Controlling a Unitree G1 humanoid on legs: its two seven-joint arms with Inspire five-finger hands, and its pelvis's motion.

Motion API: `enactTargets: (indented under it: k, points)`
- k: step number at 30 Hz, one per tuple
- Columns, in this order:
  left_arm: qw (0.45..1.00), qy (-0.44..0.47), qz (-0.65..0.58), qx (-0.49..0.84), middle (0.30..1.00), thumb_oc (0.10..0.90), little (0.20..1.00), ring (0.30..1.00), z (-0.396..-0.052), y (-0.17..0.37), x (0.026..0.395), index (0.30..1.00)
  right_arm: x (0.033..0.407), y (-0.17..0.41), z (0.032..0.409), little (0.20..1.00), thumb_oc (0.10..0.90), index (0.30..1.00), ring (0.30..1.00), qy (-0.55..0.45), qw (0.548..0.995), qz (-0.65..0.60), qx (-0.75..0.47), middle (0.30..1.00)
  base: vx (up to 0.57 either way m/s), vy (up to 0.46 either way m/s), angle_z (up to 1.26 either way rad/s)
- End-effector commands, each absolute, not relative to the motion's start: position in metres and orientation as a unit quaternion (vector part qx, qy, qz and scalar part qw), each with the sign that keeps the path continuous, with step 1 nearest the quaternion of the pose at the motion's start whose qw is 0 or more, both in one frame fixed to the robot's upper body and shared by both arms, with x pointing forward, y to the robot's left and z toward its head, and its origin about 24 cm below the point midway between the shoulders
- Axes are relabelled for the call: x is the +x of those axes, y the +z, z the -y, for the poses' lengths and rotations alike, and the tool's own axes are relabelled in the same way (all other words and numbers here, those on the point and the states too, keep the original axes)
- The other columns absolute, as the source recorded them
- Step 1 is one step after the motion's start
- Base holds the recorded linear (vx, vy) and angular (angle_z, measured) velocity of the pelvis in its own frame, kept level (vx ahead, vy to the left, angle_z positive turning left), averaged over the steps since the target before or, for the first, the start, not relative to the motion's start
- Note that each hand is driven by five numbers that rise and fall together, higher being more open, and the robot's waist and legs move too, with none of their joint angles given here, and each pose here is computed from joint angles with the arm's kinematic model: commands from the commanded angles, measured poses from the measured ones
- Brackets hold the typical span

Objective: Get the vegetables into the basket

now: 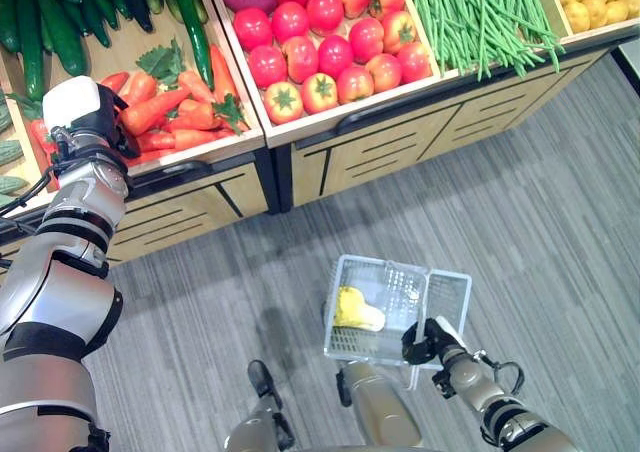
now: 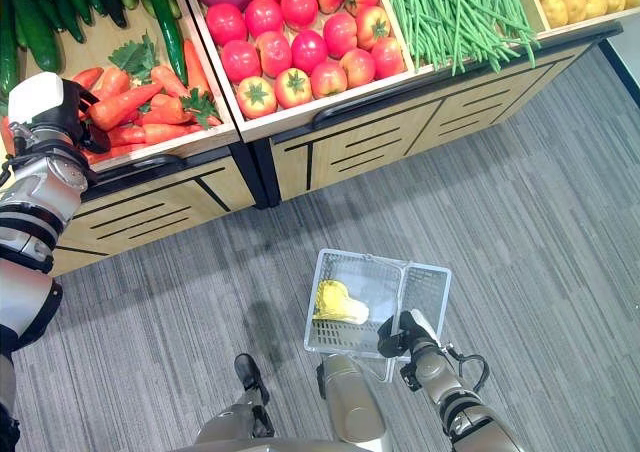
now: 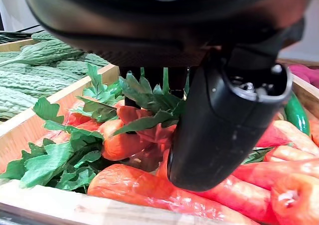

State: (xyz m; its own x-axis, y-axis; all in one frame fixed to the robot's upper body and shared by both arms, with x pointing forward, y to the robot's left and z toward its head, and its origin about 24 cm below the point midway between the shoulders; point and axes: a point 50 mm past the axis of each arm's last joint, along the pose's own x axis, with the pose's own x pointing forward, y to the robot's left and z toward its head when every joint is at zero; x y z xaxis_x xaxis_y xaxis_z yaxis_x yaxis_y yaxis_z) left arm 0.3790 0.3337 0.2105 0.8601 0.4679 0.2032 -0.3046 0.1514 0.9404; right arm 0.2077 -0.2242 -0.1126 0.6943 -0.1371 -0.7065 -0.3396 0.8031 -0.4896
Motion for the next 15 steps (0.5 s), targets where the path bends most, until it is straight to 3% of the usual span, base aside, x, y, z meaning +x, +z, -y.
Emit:
enactTargets:
  k: [1, 15]
  points:
    - [0.733, 0.31, -0.033, 0.605, 0.3, 0.4, 0.3, 0.3, -0.347, 0.252, 0.373, 0.3, 0.139, -0.143, 0.241, 0.3, 0.4, 0.3, 0.3, 0.117, 0.788, -0.49, -0.355, 0.3, 0.0, 0.0, 0.0]
    - [0.761, 0.351, 0.126, 0.531, 0.3, 0.4, 0.3, 0.3, -0.331, 0.284, 0.363, 0.3, 0.132, -0.144, 0.242, 0.3, 0.4, 0.3, 0.3, 0.116, 0.786, -0.492, -0.355, 0.3, 0.0, -0.001, 0.01]
